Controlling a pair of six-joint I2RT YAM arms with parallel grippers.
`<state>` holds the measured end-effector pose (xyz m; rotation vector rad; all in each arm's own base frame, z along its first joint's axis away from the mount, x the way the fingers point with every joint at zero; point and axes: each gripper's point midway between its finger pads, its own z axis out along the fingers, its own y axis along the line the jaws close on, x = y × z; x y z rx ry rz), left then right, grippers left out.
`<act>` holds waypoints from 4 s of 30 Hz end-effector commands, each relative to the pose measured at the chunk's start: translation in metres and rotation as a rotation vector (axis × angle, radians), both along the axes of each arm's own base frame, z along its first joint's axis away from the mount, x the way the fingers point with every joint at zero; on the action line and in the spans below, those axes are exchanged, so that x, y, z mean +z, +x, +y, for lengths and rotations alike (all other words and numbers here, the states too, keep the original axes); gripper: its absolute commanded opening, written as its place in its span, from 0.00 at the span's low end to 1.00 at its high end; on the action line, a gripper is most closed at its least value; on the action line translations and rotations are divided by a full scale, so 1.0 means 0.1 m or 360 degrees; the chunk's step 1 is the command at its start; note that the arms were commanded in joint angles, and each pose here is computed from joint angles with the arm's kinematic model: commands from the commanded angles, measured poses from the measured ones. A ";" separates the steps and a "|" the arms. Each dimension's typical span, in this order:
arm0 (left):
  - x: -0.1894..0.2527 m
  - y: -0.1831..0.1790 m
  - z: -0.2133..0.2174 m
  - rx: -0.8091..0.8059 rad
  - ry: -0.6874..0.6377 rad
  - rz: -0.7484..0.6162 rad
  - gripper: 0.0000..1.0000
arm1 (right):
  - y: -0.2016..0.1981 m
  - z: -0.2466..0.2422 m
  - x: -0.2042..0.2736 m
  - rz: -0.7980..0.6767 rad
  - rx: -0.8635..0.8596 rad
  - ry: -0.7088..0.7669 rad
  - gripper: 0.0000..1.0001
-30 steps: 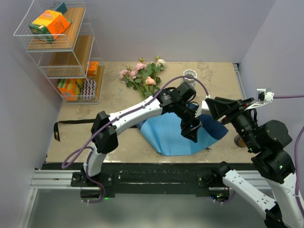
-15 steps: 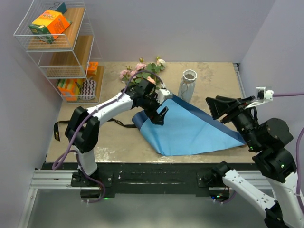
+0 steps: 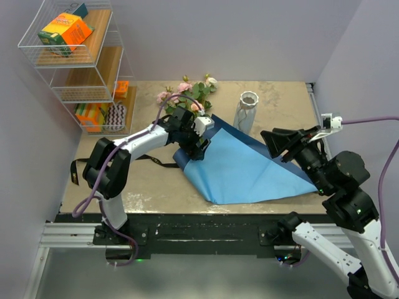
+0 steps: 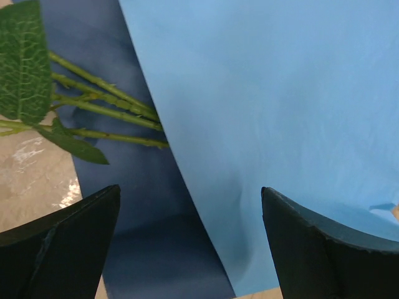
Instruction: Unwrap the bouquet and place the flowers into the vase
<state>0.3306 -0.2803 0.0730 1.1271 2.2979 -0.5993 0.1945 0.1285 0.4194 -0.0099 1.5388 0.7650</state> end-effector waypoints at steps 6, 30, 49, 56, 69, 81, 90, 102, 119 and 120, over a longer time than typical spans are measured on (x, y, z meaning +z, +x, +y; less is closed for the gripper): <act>0.01 -0.26 -0.14 -0.0240 -0.0141 0.0158 0.77 | 0.01 0.04 0.05 -0.0045 0.0027 0.0053 0.54; 1.20 0.04 -0.26 -0.0342 -0.0193 -0.0236 0.00 | -0.06 0.05 0.16 -0.0084 0.0069 0.0104 0.53; 1.05 -1.88 0.05 -0.1057 0.0012 -0.0224 0.06 | -0.06 0.06 0.13 -0.0073 0.0069 0.0078 0.53; 1.15 -2.29 0.32 -0.1299 0.0052 -0.0188 0.19 | 0.06 0.10 0.05 0.0003 0.0044 0.0005 0.53; 1.19 -2.83 0.72 -0.1665 0.0015 -0.0163 0.54 | 0.36 0.39 -0.62 0.0284 0.0127 -0.0194 0.53; 2.40 -1.75 0.62 -0.0861 0.0010 -0.1028 0.99 | 0.59 1.02 -1.02 0.0458 0.0138 -0.0579 0.72; 1.66 -0.59 1.39 0.0030 0.0042 -0.0676 0.93 | 1.09 1.57 -1.84 0.0648 0.0127 -0.0894 0.55; 0.33 -0.43 1.95 0.0342 0.0216 -0.0210 0.87 | 1.61 2.14 -2.73 0.0698 0.0193 -0.1116 0.25; -0.07 -0.46 2.36 0.0485 0.0377 -0.0146 0.82 | 2.27 2.02 -3.21 0.0778 0.0001 -0.1221 0.34; -0.06 -0.45 2.36 0.0490 0.0374 -0.0152 0.82 | 2.27 2.02 -3.27 0.0794 0.0008 -0.1232 0.34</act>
